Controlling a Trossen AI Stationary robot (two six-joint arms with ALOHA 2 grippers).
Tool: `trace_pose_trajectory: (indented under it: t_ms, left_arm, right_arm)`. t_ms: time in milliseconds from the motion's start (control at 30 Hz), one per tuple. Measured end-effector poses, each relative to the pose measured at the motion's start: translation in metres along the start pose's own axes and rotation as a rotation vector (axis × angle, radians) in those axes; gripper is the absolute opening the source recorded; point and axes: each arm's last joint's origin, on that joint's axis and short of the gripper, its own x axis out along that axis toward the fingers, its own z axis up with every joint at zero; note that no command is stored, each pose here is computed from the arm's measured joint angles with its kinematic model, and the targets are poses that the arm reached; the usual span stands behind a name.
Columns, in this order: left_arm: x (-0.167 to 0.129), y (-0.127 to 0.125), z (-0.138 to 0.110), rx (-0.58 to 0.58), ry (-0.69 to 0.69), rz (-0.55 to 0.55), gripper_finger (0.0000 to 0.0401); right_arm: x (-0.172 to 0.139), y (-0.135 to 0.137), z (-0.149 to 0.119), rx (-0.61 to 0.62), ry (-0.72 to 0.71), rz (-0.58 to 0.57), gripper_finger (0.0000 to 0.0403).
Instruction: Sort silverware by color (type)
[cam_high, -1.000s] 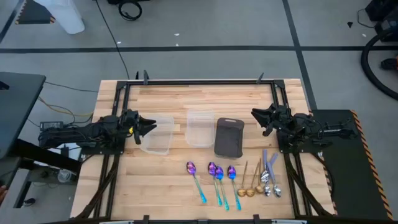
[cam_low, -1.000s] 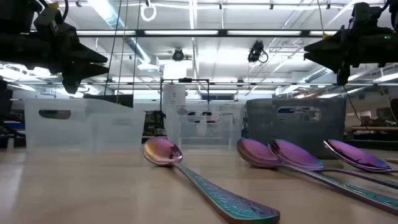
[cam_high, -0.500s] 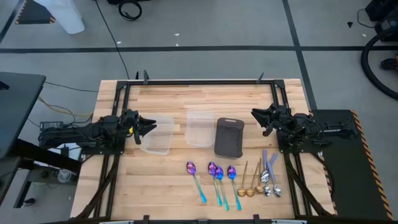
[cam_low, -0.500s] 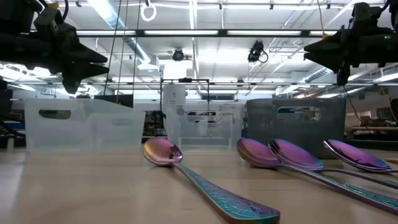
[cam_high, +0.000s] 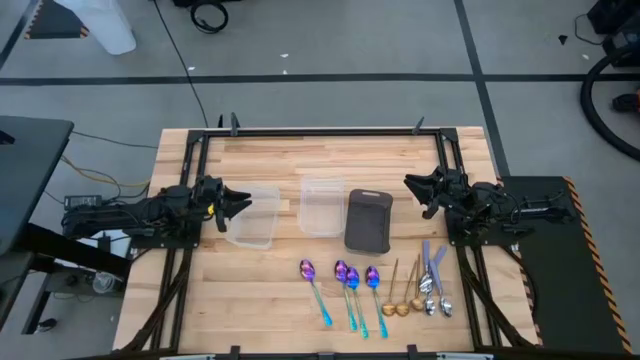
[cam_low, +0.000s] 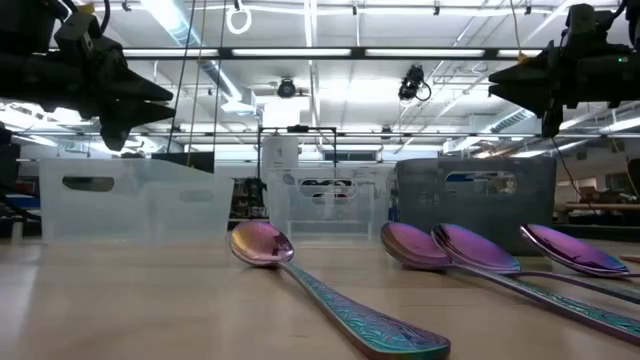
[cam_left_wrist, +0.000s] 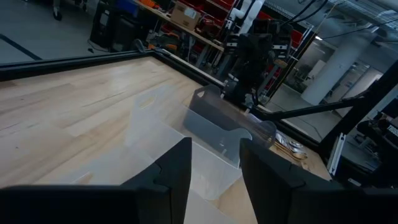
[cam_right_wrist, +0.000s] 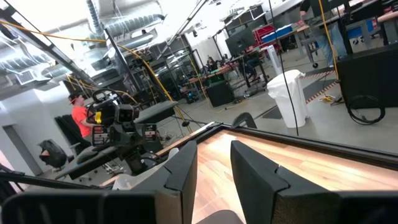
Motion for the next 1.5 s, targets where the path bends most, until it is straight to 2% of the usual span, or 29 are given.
trace_pose_trajectory:
  t_ms: [833, 933, 1067, 1233, 1367, 1500]
  left_arm:
    - [0.000, 0.000, 0.000, -0.002, -0.001, -0.001, 0.0144]
    - [0.000, -0.001, 0.002, -0.049, -0.018, -0.010, 0.0144]
    - [-0.001, -0.005, 0.011, -0.052, -0.122, -0.036, 0.0144]
    - [-0.005, -0.011, 0.027, 0.029, -0.309, -0.054, 0.0144]
    - [-0.006, -0.011, 0.030, 0.080, -0.355, -0.014, 0.0144]
    - [-0.007, -0.010, 0.034, 0.113, -0.404, 0.048, 0.0144]
  right_arm:
    - [0.000, 0.000, 0.000, 0.000, -0.001, 0.000, 0.0109]
    - [0.000, 0.000, 0.002, 0.007, -0.023, -0.018, 0.0109]
    - [-0.001, 0.000, 0.013, 0.073, -0.154, -0.091, 0.0109]
    - [-0.004, 0.003, 0.029, 0.175, -0.308, -0.075, 0.0109]
    - [-0.005, 0.003, 0.030, 0.185, -0.321, -0.052, 0.0109]
    - [-0.003, 0.004, 0.026, 0.172, -0.272, -0.012, 0.0109]
